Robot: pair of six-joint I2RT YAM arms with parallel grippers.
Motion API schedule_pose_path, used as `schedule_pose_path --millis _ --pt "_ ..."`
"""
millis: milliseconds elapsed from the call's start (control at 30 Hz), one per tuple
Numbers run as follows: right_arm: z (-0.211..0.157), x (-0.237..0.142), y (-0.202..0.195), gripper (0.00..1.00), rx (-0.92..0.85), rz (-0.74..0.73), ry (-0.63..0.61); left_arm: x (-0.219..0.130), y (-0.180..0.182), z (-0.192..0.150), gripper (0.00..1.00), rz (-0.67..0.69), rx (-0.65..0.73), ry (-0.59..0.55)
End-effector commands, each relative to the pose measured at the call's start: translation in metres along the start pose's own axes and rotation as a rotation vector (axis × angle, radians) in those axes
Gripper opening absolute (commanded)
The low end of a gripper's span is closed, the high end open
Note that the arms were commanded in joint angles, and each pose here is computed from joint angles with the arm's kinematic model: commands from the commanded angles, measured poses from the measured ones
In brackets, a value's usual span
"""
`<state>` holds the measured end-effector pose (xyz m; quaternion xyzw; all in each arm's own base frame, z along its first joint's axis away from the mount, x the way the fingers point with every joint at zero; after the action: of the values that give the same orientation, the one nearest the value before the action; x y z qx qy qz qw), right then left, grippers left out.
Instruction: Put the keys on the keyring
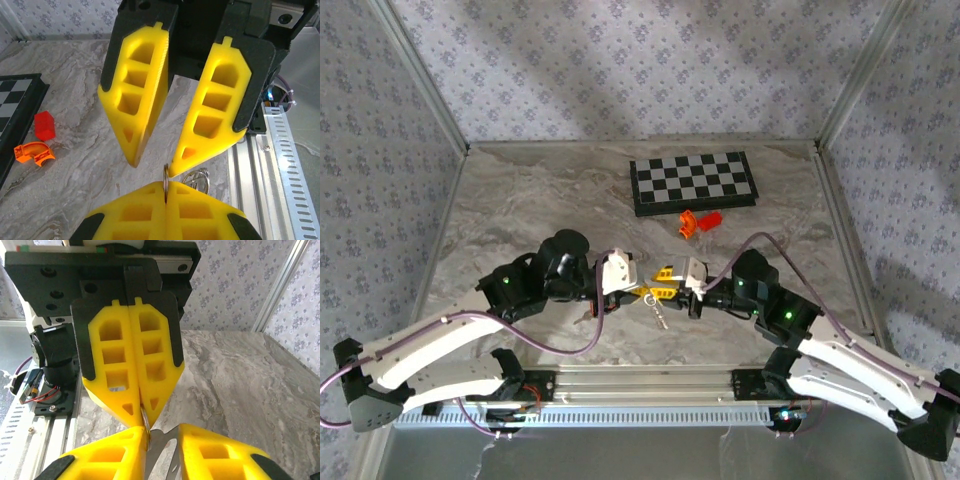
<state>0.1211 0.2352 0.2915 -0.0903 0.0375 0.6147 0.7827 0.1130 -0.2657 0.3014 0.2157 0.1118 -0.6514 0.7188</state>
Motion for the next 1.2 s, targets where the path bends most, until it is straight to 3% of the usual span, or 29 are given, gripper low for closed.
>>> schedule_pose_path --millis 0,400,533,600,700,1167 --pt "0.013 -0.002 -0.002 0.24 -0.032 -0.017 -0.014 -0.007 0.002 0.018 0.0 0.001 0.04 -0.041" --pt "0.007 0.004 0.0 0.0 -0.033 0.0 0.017 -0.006 0.001 0.019 0.0 -0.001 0.038 -0.057" --pt "0.007 0.004 -0.002 0.0 -0.027 -0.019 0.02 -0.01 0.0 0.022 0.0 0.012 0.035 -0.102" --pt "0.007 0.002 -0.001 0.0 -0.026 -0.024 0.008 -0.011 0.0 0.021 0.08 0.027 0.027 -0.125" --pt "0.012 -0.003 0.003 0.0 0.002 0.008 -0.052 -0.016 0.0 0.02 0.21 0.055 0.014 -0.169" --pt "0.047 -0.023 0.015 0.0 0.07 0.167 -0.352 -0.042 -0.014 0.025 0.32 0.069 -0.042 -0.398"
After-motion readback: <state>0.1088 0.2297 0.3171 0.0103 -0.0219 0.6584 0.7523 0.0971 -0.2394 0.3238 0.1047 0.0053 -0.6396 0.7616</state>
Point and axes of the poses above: each hand's point on the last joint's axis, 136 mm out from that joint toward the fingers, its own x axis out along the fingers, its own y axis along the line the jaws close on, z = x × y, the point moved 5 cm from there along -x, back along the fingers, and after that the axes turned 5 degrees about x, right-handed, at the moved point
